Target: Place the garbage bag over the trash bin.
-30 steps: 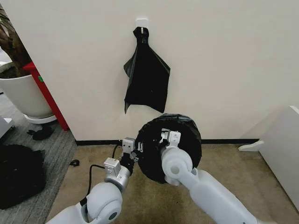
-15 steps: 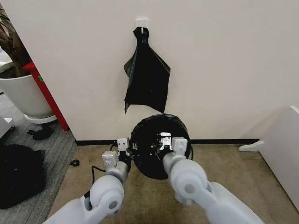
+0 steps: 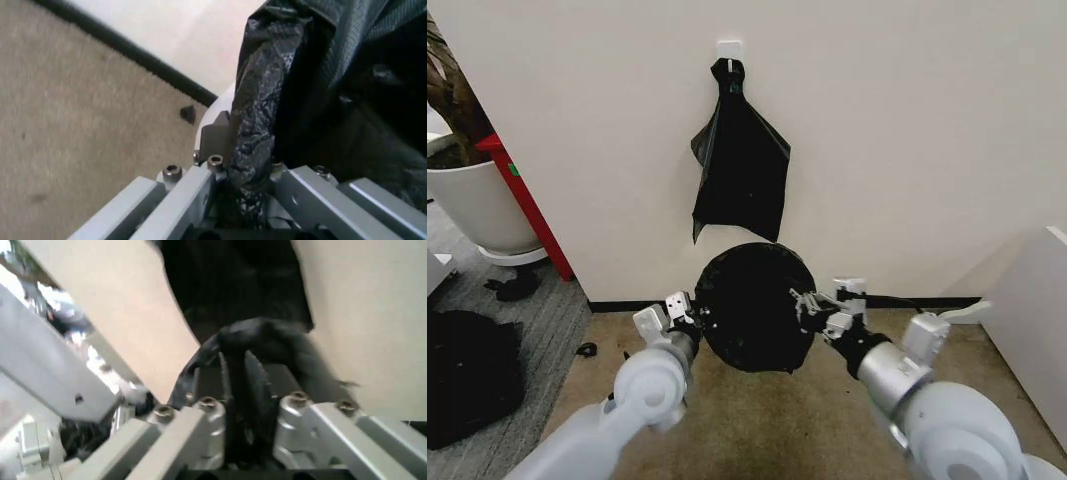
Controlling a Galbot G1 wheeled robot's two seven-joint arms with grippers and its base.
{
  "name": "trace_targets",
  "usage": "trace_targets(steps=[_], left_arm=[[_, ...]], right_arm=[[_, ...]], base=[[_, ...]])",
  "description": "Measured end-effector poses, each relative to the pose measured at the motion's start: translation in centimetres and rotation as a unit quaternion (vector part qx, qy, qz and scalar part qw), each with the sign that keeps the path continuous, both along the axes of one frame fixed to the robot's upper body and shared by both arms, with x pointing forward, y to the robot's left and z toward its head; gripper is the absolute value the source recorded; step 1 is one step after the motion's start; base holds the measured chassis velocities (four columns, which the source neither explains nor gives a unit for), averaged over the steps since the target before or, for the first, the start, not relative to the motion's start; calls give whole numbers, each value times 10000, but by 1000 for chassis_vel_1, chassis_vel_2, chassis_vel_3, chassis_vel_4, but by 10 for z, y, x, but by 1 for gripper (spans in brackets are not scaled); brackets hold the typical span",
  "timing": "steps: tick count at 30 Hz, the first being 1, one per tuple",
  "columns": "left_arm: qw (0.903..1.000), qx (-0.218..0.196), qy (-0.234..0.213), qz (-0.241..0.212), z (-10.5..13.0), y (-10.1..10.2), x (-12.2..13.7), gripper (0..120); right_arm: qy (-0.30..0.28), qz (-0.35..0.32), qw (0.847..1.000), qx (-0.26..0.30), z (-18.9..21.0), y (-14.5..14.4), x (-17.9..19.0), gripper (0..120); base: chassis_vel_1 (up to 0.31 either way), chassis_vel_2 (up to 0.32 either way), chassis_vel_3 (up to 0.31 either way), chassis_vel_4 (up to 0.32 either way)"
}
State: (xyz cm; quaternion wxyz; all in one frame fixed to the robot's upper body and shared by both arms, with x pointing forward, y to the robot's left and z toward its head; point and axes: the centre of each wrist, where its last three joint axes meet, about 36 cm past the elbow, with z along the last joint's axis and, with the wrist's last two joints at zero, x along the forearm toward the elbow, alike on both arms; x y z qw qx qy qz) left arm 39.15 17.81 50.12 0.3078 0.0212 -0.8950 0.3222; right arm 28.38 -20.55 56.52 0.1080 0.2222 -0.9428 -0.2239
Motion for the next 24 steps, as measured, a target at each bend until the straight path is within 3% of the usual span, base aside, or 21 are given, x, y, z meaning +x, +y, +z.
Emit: trace_targets(steps=[3,5,9,16,19,21,24], left_arm=[[9973,-473,488,293,8,18,12,0],[9957,-570,649,334,9,19,13,0],[9856,-1005,1310,360,9,21,19,0],[9641,-1628,2078,279,7,20,36,0],[9594,-1744,2204,248,7,20,41,0],[9587,-1765,2218,229,7,20,42,0],[9583,-1778,2230,181,8,19,43,0]], right_arm=[[-133,118,9988,453,-14,-38,0,25],[-105,188,9984,528,-22,-47,-1,28],[398,369,9956,769,-71,-73,-19,47],[1183,170,9889,884,-109,-63,-36,69],[1467,12,9833,1076,-110,-58,-37,84],[1503,-15,9824,1107,-109,-56,-36,86],[1616,-206,9806,1090,-111,-52,-30,97]], base=[[0,0,0,0],[0,0,0,0],[0,0,0,0],[0,0,0,0],[0,0,0,0],[0,0,0,0],[0,0,0,0]])
